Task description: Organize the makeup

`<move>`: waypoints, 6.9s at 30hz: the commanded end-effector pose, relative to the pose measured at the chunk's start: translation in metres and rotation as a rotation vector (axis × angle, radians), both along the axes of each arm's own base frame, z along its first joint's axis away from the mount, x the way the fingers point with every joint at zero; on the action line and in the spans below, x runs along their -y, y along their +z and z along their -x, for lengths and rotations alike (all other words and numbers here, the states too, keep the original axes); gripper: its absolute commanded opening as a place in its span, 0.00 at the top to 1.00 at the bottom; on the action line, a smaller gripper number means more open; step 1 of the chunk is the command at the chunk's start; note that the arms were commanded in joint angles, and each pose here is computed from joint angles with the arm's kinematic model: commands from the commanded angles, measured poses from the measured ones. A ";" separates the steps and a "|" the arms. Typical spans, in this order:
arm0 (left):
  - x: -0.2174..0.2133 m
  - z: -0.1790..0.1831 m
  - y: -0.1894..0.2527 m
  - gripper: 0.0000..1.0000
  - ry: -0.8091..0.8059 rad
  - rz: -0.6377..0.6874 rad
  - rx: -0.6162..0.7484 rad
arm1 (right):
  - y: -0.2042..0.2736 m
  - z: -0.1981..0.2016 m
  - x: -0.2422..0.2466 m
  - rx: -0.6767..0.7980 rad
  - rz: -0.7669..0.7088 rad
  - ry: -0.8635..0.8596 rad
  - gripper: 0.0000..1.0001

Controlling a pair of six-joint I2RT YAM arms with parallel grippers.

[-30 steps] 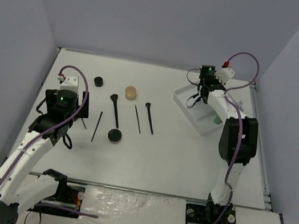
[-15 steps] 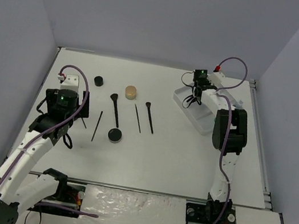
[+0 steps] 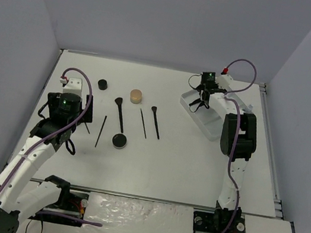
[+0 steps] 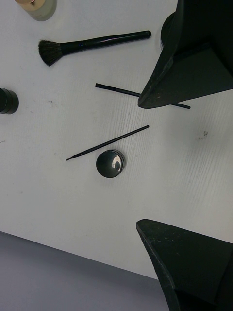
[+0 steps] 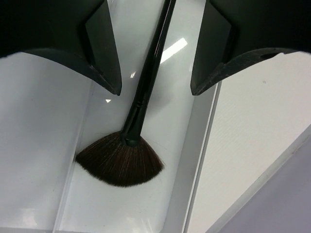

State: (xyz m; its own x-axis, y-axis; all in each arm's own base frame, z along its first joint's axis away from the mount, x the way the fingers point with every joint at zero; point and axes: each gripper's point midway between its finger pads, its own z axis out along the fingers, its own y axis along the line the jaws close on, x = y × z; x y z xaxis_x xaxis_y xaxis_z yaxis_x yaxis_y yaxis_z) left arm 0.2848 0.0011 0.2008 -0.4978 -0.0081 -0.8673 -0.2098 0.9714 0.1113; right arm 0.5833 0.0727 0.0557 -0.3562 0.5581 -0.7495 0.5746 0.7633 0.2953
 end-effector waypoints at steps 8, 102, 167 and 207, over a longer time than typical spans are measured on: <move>0.002 -0.009 0.022 0.03 0.001 0.005 0.079 | 0.117 0.057 -0.081 0.104 0.189 0.513 0.19; 0.004 -0.012 0.017 0.03 -0.010 0.006 0.056 | 0.049 0.148 -0.239 -0.013 0.266 1.076 0.48; 0.025 -0.016 0.004 0.03 -0.027 0.122 -0.024 | 0.082 -0.023 -0.021 0.189 -0.119 0.056 0.84; 0.147 -0.160 -0.137 0.43 0.106 0.348 -0.367 | 0.203 0.239 -0.007 0.294 0.060 0.532 0.00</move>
